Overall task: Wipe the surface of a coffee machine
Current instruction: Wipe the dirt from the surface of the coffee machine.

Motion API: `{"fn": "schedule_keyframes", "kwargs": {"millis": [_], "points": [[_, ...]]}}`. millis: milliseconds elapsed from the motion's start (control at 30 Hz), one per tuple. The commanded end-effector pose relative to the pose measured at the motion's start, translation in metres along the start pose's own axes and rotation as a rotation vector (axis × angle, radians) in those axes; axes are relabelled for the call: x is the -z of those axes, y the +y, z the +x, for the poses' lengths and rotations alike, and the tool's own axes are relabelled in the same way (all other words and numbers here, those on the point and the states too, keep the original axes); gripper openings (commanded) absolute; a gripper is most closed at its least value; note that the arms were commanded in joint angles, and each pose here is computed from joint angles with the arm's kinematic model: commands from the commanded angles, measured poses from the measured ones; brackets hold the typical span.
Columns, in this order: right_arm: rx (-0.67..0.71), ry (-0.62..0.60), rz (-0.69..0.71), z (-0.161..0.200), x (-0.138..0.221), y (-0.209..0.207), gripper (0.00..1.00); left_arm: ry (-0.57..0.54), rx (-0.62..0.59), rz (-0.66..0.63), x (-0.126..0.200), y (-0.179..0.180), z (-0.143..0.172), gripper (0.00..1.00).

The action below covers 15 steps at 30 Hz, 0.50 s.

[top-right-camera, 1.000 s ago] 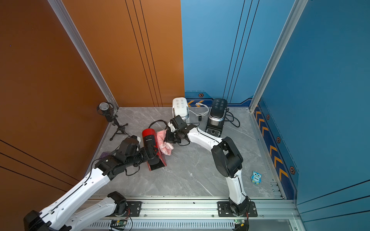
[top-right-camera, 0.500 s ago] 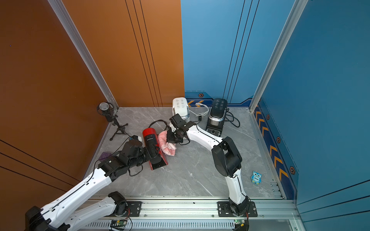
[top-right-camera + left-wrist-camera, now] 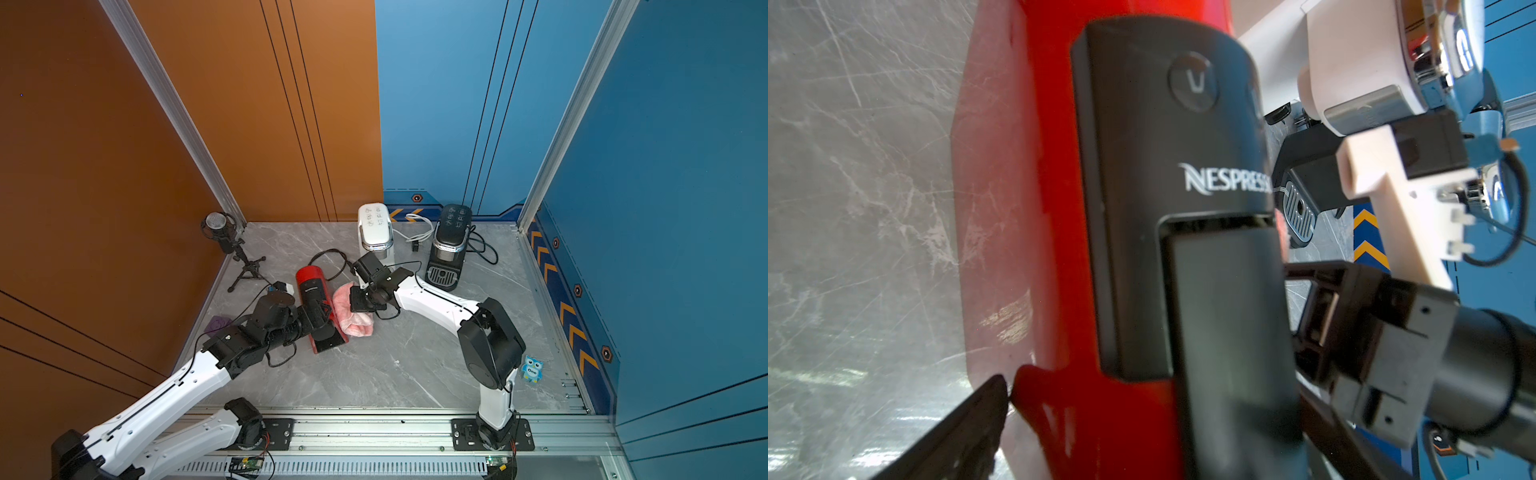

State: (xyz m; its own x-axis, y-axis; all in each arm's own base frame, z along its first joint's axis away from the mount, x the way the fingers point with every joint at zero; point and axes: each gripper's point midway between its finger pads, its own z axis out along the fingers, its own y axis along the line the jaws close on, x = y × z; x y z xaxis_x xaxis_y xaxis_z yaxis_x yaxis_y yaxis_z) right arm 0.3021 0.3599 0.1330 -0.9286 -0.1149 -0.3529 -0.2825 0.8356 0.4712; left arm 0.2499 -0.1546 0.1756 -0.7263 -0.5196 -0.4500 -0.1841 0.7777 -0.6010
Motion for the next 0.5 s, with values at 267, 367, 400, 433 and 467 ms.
{"fn": "schedule_keyframes", "kwargs": {"millis": [267,367,400,433,467], "points": [[0.142,-0.138,0.290,0.018,0.085,-0.061,0.00,0.050,-0.089,0.172,0.000,-0.057,0.011,0.99],[0.135,-0.161,0.305,0.011,0.106,-0.078,0.00,0.039,-0.109,0.170,0.000,-0.063,0.012,0.99],[0.133,-0.174,0.306,0.008,0.112,-0.080,0.00,0.037,-0.111,0.169,0.000,-0.064,0.012,0.99],[0.135,-0.181,0.307,0.007,0.116,-0.082,0.00,0.036,-0.110,0.170,-0.001,-0.066,0.012,0.99],[0.137,-0.185,0.309,0.005,0.119,-0.083,0.00,0.034,-0.107,0.176,-0.001,-0.068,0.012,0.99]]}}
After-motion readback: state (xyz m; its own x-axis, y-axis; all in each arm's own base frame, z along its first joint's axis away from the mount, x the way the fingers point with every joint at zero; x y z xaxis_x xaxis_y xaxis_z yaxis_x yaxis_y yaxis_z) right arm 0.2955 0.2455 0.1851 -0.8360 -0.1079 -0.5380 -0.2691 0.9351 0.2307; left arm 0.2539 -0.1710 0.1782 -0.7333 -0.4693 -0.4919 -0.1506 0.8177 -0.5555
